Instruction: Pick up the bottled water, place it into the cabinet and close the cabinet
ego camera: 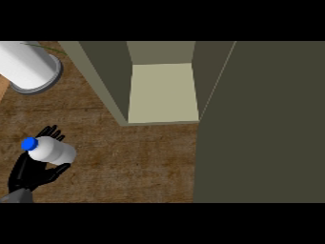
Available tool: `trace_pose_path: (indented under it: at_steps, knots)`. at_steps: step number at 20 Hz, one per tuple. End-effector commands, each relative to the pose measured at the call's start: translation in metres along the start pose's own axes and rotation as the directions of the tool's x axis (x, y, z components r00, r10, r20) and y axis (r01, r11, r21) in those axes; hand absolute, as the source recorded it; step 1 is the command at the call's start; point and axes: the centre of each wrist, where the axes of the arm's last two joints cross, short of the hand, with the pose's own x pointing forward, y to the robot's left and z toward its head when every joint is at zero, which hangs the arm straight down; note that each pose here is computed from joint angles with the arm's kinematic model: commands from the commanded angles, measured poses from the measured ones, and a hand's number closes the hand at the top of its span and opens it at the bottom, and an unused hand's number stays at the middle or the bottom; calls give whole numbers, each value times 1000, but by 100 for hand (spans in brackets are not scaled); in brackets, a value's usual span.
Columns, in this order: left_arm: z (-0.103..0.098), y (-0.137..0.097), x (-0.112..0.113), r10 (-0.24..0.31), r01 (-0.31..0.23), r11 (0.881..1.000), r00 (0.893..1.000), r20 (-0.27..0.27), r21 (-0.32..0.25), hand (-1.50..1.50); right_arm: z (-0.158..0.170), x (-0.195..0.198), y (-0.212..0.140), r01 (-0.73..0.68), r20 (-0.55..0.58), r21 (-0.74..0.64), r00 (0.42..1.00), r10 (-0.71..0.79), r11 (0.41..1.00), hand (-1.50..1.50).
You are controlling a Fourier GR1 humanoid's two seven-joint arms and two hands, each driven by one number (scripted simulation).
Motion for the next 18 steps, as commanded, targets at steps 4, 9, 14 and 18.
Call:
trace_pose_path:
  at_steps: [4, 9, 14, 18]
  knots:
    - [13, -5, -26, -26, 26, 999, 999, 27, -31, 150, -3, 31, 3, -62, 51, 13, 997, 62, 998, -150]
    - [-4, -16, -21, -213, 216, 976, 966, 144, -6, 150, 1, 26, 3, -41, 42, 20, 998, 40, 999, -150]
    - [9, -85, -68, -234, 257, 961, 952, 196, -102, 150, 1, 35, -2, -68, 30, -4, 997, 68, 998, -150]
    - [13, -82, -68, -271, 308, 944, 928, 257, -116, 150, 3, 41, 4, -49, 29, -4, 998, 49, 999, -150]
